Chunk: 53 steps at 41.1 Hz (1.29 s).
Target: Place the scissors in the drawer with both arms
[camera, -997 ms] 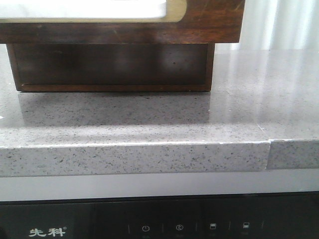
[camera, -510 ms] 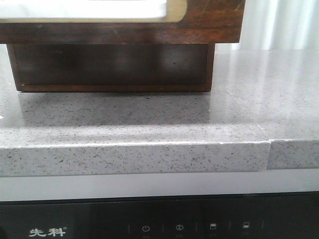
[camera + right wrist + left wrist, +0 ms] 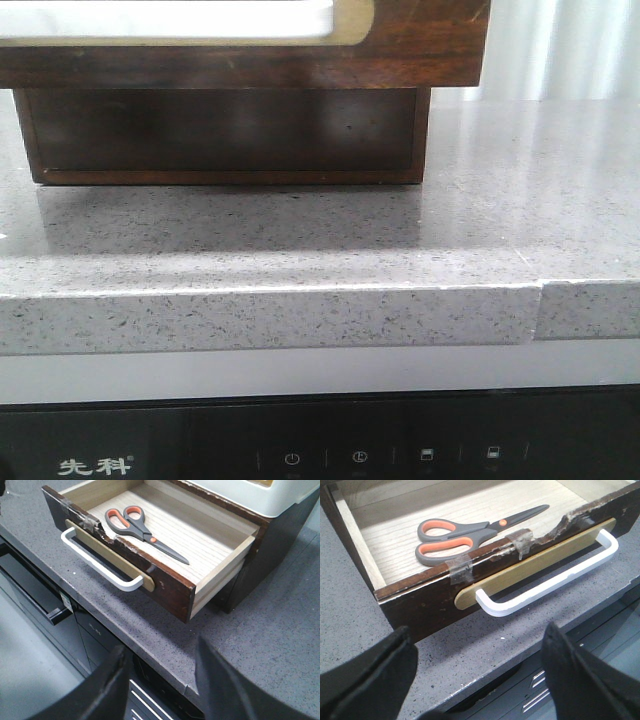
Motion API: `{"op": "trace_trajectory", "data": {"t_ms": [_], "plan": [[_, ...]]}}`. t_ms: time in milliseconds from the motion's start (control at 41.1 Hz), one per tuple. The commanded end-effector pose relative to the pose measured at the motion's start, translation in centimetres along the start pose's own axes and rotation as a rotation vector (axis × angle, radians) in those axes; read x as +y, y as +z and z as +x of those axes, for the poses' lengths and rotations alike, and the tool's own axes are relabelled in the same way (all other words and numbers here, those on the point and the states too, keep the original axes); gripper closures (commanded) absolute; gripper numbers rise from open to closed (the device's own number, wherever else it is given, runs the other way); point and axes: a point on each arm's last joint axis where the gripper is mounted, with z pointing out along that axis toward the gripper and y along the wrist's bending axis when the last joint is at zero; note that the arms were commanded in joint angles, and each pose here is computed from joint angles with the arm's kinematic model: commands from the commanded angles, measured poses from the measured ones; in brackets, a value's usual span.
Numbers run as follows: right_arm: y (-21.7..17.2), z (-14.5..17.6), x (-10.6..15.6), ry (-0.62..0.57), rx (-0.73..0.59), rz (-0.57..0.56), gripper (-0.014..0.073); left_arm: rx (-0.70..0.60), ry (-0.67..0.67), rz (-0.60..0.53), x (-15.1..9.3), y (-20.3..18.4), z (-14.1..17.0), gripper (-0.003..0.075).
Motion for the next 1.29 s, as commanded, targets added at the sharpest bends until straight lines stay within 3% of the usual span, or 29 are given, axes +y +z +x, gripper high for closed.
{"op": "trace_trajectory", "data": {"t_ms": [0, 243, 340, 559, 656, 827, 1264], "plan": [[-1.21, -0.14, -0.02, -0.003, -0.114, 0.027, 0.0245, -0.102, 0.0, 0.004, -0.01, -0.65, -1.49, 0.0209], [-1.7, 0.71, 0.1, -0.004, -0.122, 0.027, 0.0246, -0.102, 0.0, 0.004, -0.01, -0.65, -1.49, 0.0209], [-1.71, 0.71, 0.1, -0.004, -0.122, 0.027, 0.03, -0.102, 0.0, 0.004, -0.01, -0.65, -1.49, 0.0226], [-1.71, 0.71, 0.1, -0.004, -0.122, 0.027, 0.0587, -0.102, -0.003, 0.008, -0.04, -0.65, -1.49, 0.0474], [-1.71, 0.71, 0.1, -0.004, -0.122, 0.027, 0.0669, -0.102, -0.003, 0.008, -0.04, -0.65, -1.49, 0.0595], [-1.71, 0.69, 0.09, -0.004, -0.124, 0.028, 0.0663, -0.102, -0.003, 0.008, -0.04, -0.65, -1.49, 0.0741], [-1.7, 0.74, 0.1, -0.004, -0.118, 0.027, 0.0663, -0.102, -0.003, 0.008, -0.04, -0.65, -1.49, 0.0741]]}}
